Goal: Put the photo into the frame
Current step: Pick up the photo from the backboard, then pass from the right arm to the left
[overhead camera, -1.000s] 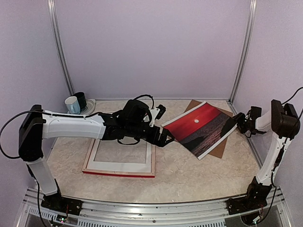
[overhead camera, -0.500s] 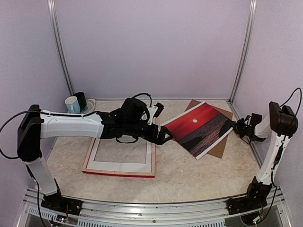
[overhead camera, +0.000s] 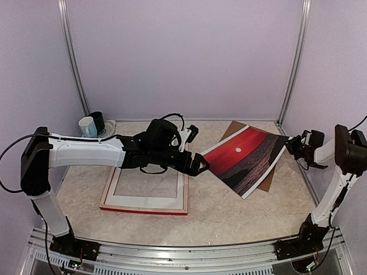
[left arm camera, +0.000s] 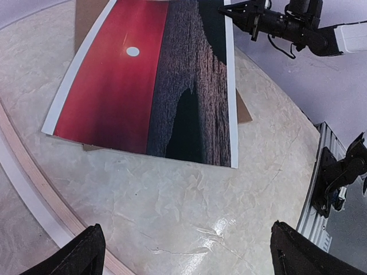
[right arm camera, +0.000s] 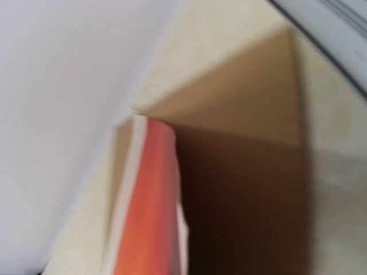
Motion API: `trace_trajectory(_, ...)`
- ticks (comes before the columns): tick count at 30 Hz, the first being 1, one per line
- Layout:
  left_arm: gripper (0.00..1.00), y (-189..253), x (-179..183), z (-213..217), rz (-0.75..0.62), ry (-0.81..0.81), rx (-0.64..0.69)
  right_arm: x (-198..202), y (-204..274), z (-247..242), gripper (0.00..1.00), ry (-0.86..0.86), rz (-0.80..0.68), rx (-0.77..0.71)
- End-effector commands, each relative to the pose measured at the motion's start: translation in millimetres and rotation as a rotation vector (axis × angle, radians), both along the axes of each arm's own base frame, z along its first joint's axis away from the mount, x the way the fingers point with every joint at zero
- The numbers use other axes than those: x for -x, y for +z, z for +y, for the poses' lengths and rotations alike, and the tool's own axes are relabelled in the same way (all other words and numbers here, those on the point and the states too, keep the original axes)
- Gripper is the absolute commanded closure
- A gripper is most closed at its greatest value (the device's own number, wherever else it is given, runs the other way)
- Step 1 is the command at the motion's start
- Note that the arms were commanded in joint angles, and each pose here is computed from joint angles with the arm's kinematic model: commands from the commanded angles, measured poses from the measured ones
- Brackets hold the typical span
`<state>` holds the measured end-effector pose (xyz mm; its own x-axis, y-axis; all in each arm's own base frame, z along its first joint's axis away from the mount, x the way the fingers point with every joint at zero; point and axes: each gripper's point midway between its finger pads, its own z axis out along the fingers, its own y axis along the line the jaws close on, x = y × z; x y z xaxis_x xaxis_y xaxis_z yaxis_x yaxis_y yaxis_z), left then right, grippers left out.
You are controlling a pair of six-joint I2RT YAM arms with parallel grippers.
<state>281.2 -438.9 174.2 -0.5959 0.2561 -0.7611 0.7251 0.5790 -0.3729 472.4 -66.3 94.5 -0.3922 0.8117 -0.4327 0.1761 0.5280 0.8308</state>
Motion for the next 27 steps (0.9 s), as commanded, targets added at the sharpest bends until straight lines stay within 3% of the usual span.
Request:
trace_trajectory(1, 0.01, 29.2, 6.1, -2.2, -0.046, -0.010, 0.032, 13.5, 39.6, 10.1, 1.00, 0.020, -0.030, 0.026)
trace_trajectory(7, 0.01, 44.7, 8.5, -27.1, -0.192, 0.025, -0.093, 44.8, 119.5, 67.4, 1.00, 0.078, -0.093, 0.070)
trace_trajectory(12, 0.01, 49.6, 18.7, -51.1, -0.246, 0.010, -0.109, 71.7, 164.2, 104.1, 1.00, 0.106, -0.155, 0.069)
trace_trajectory(27, 0.01, 86.1, 40.5, -88.5, -0.264, 0.012, -0.021, 116.5, 221.3, 200.6, 1.00, 0.206, -0.221, -0.002)
